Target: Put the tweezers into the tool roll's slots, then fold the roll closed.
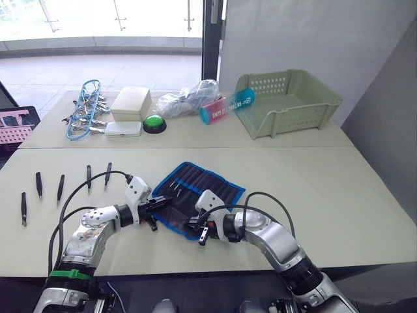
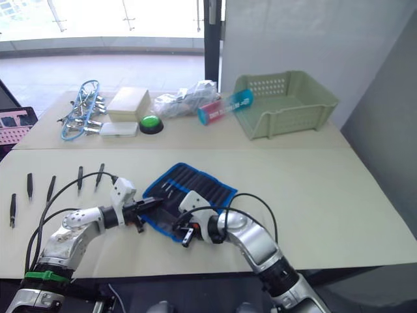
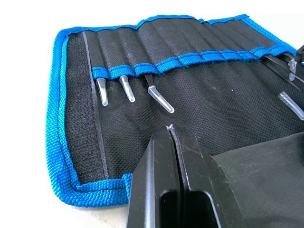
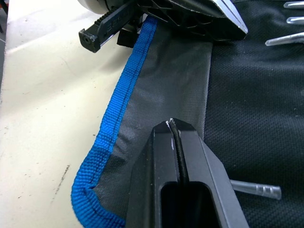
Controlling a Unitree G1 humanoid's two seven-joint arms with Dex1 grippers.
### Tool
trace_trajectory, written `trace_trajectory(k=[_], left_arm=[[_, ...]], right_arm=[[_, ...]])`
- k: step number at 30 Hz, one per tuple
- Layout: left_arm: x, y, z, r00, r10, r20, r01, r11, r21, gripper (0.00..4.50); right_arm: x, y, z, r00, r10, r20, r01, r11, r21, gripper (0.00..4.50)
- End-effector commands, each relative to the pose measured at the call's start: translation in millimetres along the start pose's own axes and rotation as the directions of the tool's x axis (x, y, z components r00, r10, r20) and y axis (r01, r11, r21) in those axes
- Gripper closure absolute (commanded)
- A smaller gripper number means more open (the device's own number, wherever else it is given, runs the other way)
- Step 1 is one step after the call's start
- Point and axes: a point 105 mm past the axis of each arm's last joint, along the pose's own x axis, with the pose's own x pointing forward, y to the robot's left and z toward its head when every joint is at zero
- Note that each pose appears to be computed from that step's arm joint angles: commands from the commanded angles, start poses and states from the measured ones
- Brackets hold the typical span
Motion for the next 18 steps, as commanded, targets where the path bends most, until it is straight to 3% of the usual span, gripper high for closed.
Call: trace_trajectory(k=[1, 9, 18], left_arm=[[-8, 1, -27, 0.995, 0.041, -0.086, -0.044, 0.999, -0.025, 4.47], [-10, -4, -36, 0.995, 0.062, -0.083, -0.065, 0.997, -0.033, 4.47], [-8, -3, -31, 0.995, 0.082, -0.053, -0.084, 0.996, -0.036, 4.47]], right_arm=[[-1, 4, 5, 1.000, 0.027, 0.004, -0.027, 1.000, 0.002, 4.50], [6, -1, 63, 0.978, 0.030, 0.205, -0.029, 1.000, -0.007, 4.50], [36, -18, 41, 0.996, -0.057, 0.073, 0.061, 0.997, -0.053, 4.50]])
